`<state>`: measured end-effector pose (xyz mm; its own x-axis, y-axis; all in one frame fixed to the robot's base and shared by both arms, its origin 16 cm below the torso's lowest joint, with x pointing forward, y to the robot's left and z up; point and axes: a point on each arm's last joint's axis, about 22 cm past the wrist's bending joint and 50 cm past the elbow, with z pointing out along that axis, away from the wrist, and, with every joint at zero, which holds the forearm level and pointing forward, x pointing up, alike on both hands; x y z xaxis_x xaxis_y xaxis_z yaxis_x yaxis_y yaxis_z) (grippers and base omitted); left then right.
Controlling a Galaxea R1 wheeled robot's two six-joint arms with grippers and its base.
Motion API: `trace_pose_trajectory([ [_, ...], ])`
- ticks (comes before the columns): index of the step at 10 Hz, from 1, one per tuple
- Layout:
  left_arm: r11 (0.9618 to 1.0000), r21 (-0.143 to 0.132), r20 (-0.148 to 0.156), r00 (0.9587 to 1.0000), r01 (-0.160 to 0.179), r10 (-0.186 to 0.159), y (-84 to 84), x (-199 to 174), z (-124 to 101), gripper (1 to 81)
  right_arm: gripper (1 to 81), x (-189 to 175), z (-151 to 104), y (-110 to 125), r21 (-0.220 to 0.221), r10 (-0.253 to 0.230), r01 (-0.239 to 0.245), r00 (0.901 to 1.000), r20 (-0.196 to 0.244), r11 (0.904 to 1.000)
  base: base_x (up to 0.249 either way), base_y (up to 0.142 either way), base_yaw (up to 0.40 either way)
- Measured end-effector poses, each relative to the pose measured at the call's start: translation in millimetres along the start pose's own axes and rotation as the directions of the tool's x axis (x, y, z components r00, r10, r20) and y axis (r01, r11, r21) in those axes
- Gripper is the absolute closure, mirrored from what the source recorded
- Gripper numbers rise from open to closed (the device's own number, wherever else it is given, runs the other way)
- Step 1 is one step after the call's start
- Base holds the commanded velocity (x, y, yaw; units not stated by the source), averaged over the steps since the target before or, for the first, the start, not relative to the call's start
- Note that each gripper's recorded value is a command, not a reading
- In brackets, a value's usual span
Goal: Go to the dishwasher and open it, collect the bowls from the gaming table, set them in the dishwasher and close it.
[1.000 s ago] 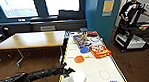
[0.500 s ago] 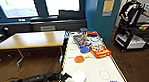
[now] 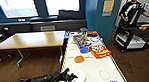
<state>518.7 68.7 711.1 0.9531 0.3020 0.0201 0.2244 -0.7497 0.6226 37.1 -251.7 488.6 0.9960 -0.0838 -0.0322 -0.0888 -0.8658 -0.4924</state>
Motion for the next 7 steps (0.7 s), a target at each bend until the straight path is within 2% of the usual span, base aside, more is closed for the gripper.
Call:
trace_pose_trajectory([
  [2,1.0,-0.003,0.004,1.0,-0.009,0.009,11.9,-3.8,12.4,1.0,81.1,-0.3,0.0,0.0,0.0,0.0,0.0,1.0,0.0,1.0,0.0,0.0,0.0],
  [5,1.0,0.001,0.009,1.0,-0.005,0.005,16.3,-6.9,20.9,1.0,81.1,0.0,0.2,-0.3,0.0,0.0,0.0,1.0,0.0,1.0,0.0,0.0,0.0],
  [7,0.9984,0.004,0.004,0.9984,0.057,-0.057,16.4,-4.8,23.2,1.0,81.1,-0.1,0.3,-0.5,0.001,0.0,0.0,1.0,0.0,1.0,0.0,0.0,0.0],
])
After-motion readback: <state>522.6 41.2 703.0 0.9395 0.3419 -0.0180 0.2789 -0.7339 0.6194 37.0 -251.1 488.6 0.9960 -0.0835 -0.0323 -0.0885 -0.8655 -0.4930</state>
